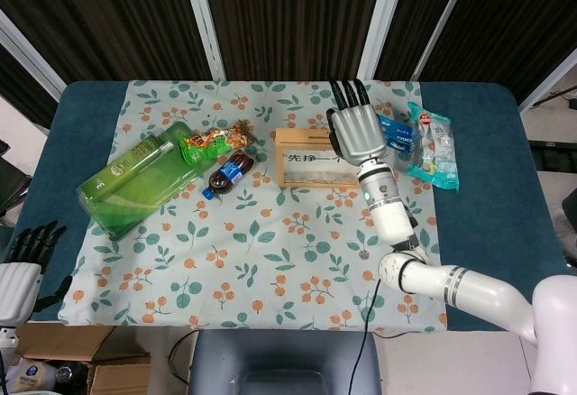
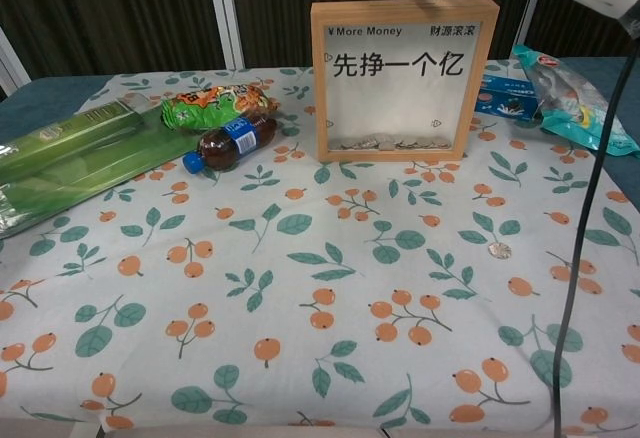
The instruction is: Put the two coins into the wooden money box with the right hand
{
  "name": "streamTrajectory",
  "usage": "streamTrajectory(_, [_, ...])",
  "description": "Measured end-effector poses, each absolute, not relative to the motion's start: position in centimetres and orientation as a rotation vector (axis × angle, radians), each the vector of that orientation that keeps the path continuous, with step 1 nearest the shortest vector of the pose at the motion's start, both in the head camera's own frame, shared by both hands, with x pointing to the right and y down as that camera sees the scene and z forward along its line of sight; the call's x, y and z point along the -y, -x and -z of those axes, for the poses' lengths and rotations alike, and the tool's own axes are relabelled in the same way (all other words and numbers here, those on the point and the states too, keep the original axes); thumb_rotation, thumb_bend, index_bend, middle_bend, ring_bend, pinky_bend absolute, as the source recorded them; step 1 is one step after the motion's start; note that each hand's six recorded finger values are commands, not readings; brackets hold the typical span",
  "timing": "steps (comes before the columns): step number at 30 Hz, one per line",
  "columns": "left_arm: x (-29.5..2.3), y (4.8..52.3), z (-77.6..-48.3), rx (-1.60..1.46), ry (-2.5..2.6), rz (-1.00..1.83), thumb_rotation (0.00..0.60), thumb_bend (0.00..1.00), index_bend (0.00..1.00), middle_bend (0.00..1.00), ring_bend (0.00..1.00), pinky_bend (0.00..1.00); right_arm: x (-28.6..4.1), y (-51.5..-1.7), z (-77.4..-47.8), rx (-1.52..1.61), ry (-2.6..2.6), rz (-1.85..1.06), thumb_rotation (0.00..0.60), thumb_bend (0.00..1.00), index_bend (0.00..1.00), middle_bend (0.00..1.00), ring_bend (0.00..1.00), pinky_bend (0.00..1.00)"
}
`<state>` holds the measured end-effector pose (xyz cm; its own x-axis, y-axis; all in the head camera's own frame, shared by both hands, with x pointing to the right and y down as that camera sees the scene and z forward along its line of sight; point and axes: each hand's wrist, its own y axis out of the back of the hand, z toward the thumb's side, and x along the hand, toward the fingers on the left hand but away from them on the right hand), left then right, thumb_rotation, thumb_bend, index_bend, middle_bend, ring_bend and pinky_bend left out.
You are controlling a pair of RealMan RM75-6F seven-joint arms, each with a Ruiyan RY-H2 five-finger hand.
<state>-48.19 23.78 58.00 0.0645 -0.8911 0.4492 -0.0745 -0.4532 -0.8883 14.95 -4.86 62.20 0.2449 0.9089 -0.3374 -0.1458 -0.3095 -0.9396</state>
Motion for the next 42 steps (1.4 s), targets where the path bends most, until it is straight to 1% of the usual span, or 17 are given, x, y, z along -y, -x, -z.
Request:
streamTrajectory(11, [-23.9,48.5,-58.2,-0.985,1.645,1.477,0.599,0.34,0.0,0.0,0.0,0.0,4.6,-14.3,-63.2,0.738,1.488,-1.302,0.6,0.65,0.82,0.13,0.0,0.0])
streamTrajectory(15, [-24.0,48.5,-58.2,-0.986,1.645,1.478,0.599,0.34,0.0,0.0,0.0,0.0,4.6,-14.3,-63.4,0.737,1.487,-1.309,0.6,0.65,0.79,0.13,0.0,0.0])
streamTrajectory(16, [-24.0,48.6,-58.2,-0.986,1.645,1.479,0.599,0.34,0.0,0.0,0.0,0.0,4.6,-14.4,-63.4,0.738,1.486,-1.314,0.6,0.65,0.74,0.13,0.0,0.0])
streamTrajectory(18, [-24.0,48.6,-58.1,-0.989,1.643,1.479,0.597,0.34,0.0,0.0,0.0,0.0,4.6,-14.5,-63.6,0.735,1.488,-1.32,0.6,0.65,0.56,0.13,0.0,0.0])
streamTrajectory(20, [-24.0,48.7,-58.1,-0.99,1.642,1.48,0.599,0.34,0.0,0.0,0.0,0.0,4.5,-14.7,-63.7,0.729,1.492,-1.33,0.6,0.65,0.29,0.13,0.0,0.0])
streamTrajectory(21, [-24.0,48.7,-58.1,-0.99,1.642,1.481,0.599,0.34,0.0,0.0,0.0,0.0,4.5,-14.8,-63.7,0.727,1.495,-1.335,0.6,0.65,0.21,0.13,0.0,0.0])
streamTrajectory(22, [-24.0,48.6,-58.2,-0.989,1.642,1.481,0.599,0.34,0.0,0.0,0.0,0.0,4.5,-14.9,-63.7,0.727,1.5,-1.34,0.6,0.65,0.09,0.12,0.0,0.0])
streamTrajectory(23, [-24.0,48.6,-58.2,-0.989,1.642,1.48,0.599,0.34,0.0,0.0,0.0,0.0,4.5,-15.0,-63.6,0.728,1.504,-1.34,0.6,0.65,0.04,0.11,0.0,0.0])
streamTrajectory(24, [-24.0,48.6,-58.2,-0.988,1.642,1.481,0.599,0.34,0.0,0.0,0.0,0.0,4.5,-15.0,-63.5,0.732,1.508,-1.338,0.6,0.65,0.01,0.1,0.0,0.0])
streamTrajectory(30, [-24.0,48.6,-58.1,-0.99,1.641,1.48,0.596,0.34,0.0,0.0,0.0,0.0,4.1,-15.6,-61.8,0.789,1.51,-1.264,0.6,0.65,0.0,0.1,0.0,0.0])
streamTrajectory(35, [-24.0,48.6,-58.1,-0.996,1.639,1.481,0.598,0.34,0.0,0.0,0.0,0.0,2.2,-17.2,-59.1,0.857,1.501,-1.14,0.6,0.63,0.0,0.1,0.0,0.0])
streamTrajectory(37, [-24.0,48.7,-58.1,-0.997,1.638,1.482,0.598,0.34,0.0,0.0,0.0,0.0,0.5,-18.5,-58.2,0.871,1.495,-1.091,0.6,0.59,0.0,0.1,0.0,0.0])
streamTrajectory(39, [-24.0,48.6,-58.1,-0.997,1.639,1.481,0.598,0.34,0.0,0.0,0.0,0.0,-1.5,-20.0,-57.8,0.871,1.499,-1.061,0.6,0.52,0.0,0.1,0.0,0.0])
streamTrajectory(42, [-24.1,48.4,-58.2,-0.992,1.643,1.477,0.596,0.34,0.0,0.0,0.0,0.0,-5.7,-22.9,-57.9,0.857,1.519,-1.041,0.6,0.41,0.0,0.09,0.0,0.0])
